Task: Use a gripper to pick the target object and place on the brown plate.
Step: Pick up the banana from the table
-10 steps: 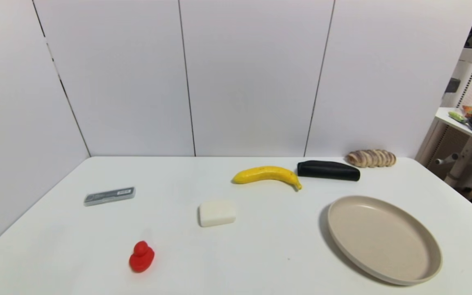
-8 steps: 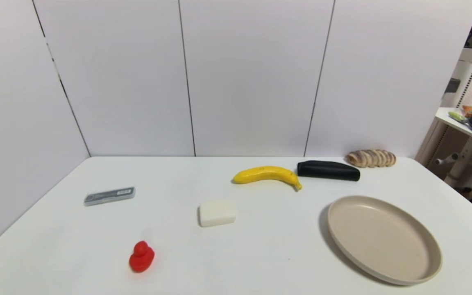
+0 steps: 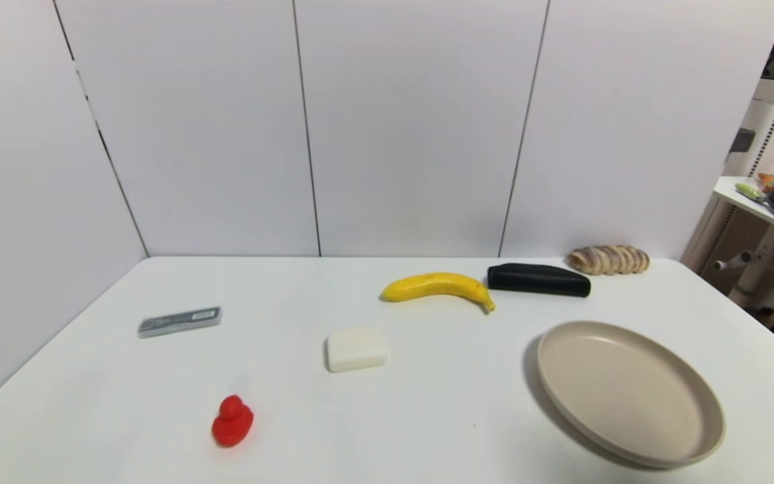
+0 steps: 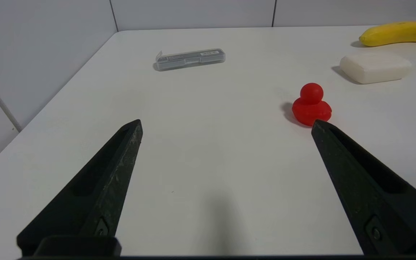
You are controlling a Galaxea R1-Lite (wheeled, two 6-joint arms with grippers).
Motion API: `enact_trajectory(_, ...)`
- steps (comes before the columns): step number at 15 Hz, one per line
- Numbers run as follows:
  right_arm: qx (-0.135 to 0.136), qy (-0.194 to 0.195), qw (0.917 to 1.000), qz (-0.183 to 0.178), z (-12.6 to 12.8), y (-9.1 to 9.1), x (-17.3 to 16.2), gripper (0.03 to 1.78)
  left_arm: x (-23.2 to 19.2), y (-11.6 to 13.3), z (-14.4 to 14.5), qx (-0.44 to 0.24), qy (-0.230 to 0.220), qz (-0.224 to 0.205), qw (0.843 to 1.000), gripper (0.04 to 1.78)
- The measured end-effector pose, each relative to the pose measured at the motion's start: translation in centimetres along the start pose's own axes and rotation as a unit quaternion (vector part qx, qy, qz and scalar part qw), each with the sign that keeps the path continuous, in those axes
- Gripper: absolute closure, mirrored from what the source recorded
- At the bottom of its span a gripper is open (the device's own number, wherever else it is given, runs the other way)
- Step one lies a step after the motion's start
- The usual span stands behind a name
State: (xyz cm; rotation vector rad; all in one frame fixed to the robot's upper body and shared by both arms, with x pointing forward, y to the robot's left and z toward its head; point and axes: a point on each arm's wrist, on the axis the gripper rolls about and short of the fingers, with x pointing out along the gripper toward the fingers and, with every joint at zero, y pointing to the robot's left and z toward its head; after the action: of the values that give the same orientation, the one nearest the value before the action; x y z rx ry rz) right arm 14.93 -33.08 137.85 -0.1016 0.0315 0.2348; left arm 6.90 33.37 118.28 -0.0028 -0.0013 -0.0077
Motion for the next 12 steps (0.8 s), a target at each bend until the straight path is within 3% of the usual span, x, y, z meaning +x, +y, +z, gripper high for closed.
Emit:
enact_trajectory(2, -0.024, 0.031, 0.9983, 0.043, 3.9, -1.2, 4.9, 0.12, 0.0, 0.0, 0.0, 0.0, 0.0, 0.0, 1.0, 0.13)
enact_trajectory(5, -0.077, 0.086, 0.9872, 0.11, 5.7, -2.8, 13.6, 0.12, 0.0, 0.0, 0.0, 0.0, 0.0, 0.0, 1.0, 0.13)
enact_trajectory(9, -0.159, 0.103, 0.958, 0.215, 4.5, -3.1, 25.7, 0.12, 0.0, 0.0, 0.0, 0.0, 0.0, 0.0, 1.0, 0.13)
enact_trajectory(12, -0.185, 0.123, 0.9321, 0.286, 1.2, -0.6, 32.7, 0.12, 0.0, 0.0, 0.0, 0.0, 0.0, 0.0, 1.0, 0.13)
